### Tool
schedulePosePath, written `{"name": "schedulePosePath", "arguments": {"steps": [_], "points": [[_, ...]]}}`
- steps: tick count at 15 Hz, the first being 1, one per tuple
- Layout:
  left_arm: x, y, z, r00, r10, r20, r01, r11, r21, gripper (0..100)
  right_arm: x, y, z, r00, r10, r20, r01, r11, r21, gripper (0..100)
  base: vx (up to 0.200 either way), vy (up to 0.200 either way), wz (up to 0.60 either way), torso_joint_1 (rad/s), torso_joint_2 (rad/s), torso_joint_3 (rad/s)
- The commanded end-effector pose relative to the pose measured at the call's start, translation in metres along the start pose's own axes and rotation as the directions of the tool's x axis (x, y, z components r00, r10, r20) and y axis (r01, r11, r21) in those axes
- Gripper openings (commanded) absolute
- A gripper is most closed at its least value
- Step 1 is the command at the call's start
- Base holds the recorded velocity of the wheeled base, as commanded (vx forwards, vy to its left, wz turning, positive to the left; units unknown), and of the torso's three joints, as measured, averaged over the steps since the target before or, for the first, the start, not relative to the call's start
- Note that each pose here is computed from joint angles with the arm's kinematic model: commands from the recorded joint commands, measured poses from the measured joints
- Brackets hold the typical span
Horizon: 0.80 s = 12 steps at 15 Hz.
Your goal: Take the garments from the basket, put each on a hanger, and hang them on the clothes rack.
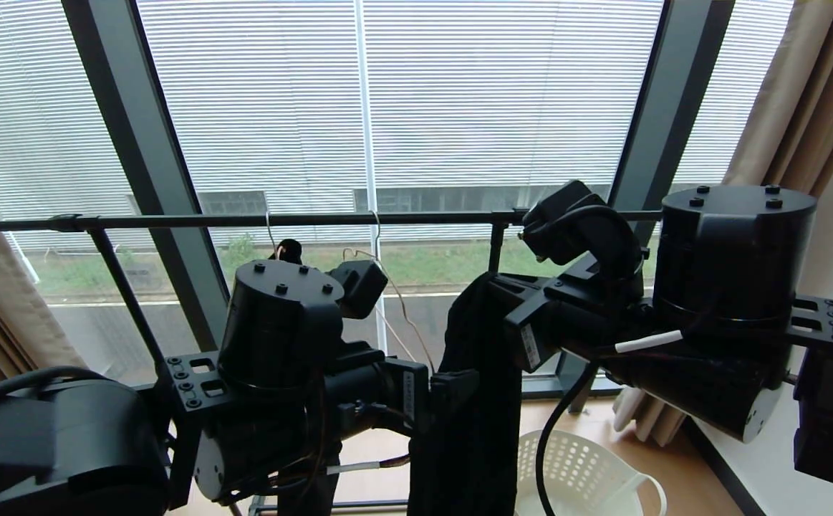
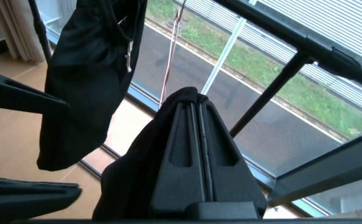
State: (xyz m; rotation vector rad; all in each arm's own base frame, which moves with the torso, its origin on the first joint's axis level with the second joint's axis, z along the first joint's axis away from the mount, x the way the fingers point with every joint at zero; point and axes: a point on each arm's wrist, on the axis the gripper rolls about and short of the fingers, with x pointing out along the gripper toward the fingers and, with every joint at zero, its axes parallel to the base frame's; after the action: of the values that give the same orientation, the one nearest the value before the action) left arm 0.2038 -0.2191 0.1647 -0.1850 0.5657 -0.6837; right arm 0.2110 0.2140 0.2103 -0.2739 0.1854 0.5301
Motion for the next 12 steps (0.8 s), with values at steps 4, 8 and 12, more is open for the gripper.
{"name": "schedulePosePath", "arguments": {"steps": [4, 8, 12], "points": [[0.012, -0.004, -0.007, 0.999, -0.009, -0.036, 0.009, 1.000, 0.008, 100, -0.008, 0.009, 0.002, 1.000, 0.026, 0.014, -0.026, 1.000, -0.007, 0, 0.000, 0.000, 0.00, 0.000, 0.00, 0.000], [0.029, -0.001, -0.005, 0.999, 0.013, -0.040, -0.013, 1.000, 0.001, 100, -0.010, 0.012, 0.003, 1.000, 0.023, 0.018, -0.023, 1.000, -0.009, 0, 0.000, 0.000, 0.00, 0.000, 0.00, 0.000], [0.042, 0.022, 0.005, 0.997, 0.081, -0.022, -0.081, 0.996, -0.032, 100, -0.017, 0.010, 0.006, 0.999, 0.018, 0.033, -0.018, 1.000, -0.004, 0, 0.000, 0.000, 0.00, 0.000, 0.00, 0.000]]}}
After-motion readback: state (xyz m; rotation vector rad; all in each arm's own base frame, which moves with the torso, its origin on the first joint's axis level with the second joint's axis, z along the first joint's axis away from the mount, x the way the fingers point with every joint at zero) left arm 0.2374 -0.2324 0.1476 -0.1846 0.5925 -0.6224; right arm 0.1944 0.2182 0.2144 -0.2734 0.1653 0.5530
